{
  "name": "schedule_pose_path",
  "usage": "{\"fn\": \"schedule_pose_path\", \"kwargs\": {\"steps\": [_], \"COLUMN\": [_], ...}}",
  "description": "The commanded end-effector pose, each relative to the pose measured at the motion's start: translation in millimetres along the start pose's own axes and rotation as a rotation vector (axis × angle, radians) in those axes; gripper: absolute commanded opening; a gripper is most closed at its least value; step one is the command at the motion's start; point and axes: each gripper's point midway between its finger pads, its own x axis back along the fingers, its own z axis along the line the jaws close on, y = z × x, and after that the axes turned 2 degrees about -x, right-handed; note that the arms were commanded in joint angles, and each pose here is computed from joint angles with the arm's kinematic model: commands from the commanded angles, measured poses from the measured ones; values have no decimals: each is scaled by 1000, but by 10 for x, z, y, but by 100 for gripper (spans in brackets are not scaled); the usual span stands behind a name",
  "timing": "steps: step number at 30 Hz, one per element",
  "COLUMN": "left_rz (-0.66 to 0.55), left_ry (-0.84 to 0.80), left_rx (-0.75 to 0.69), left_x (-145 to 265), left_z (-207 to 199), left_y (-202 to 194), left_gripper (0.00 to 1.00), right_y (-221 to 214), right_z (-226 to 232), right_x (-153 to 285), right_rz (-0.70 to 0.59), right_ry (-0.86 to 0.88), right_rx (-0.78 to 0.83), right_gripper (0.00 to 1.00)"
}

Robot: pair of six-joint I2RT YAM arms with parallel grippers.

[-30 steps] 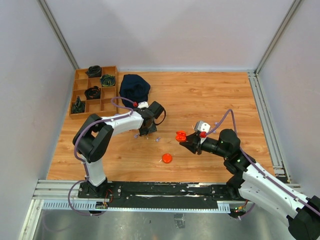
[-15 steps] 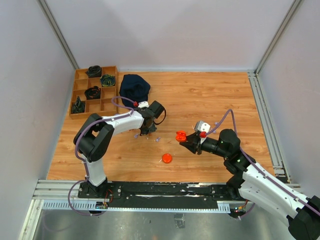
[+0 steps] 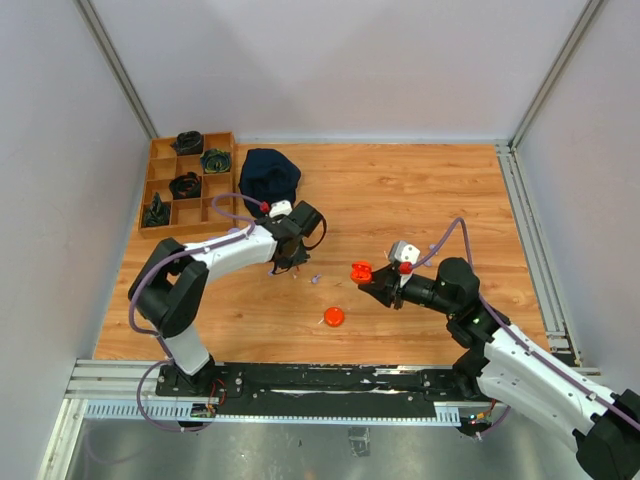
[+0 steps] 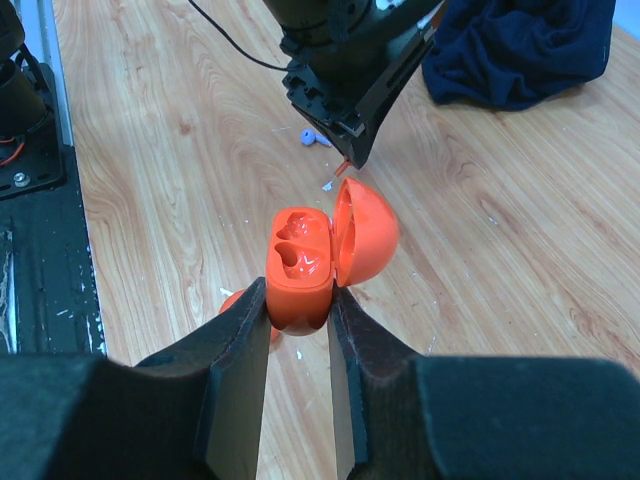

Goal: Insert the wireless bluetooth earbuds into the charging case
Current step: Pick up the earbud from the center of the board.

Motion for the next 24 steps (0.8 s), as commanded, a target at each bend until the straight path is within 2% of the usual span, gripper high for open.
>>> {"fn": "schedule_pose_path", "kwargs": {"steps": [1, 10, 17, 24], "left_rz": [-82, -243, -377, -425], "left_ry": [-67, -201, -311, -465], "left_rx": [26, 31, 87, 133], "left_x": [307, 993, 1575, 2034], "left_z": [-114, -455, -607, -727], "left_y": [181, 400, 543, 563], "left_gripper": [23, 24, 23, 21], "right_y": [231, 382, 465, 511], "right_z": [-21, -80, -104, -114], "right_x": [-43, -80, -118, -141], "right_rz": [-74, -134, -174, -207], "right_ry": [2, -21, -26, -23], "right_rx": [8, 18, 18, 41], "right_gripper": [11, 11, 11, 12]}}
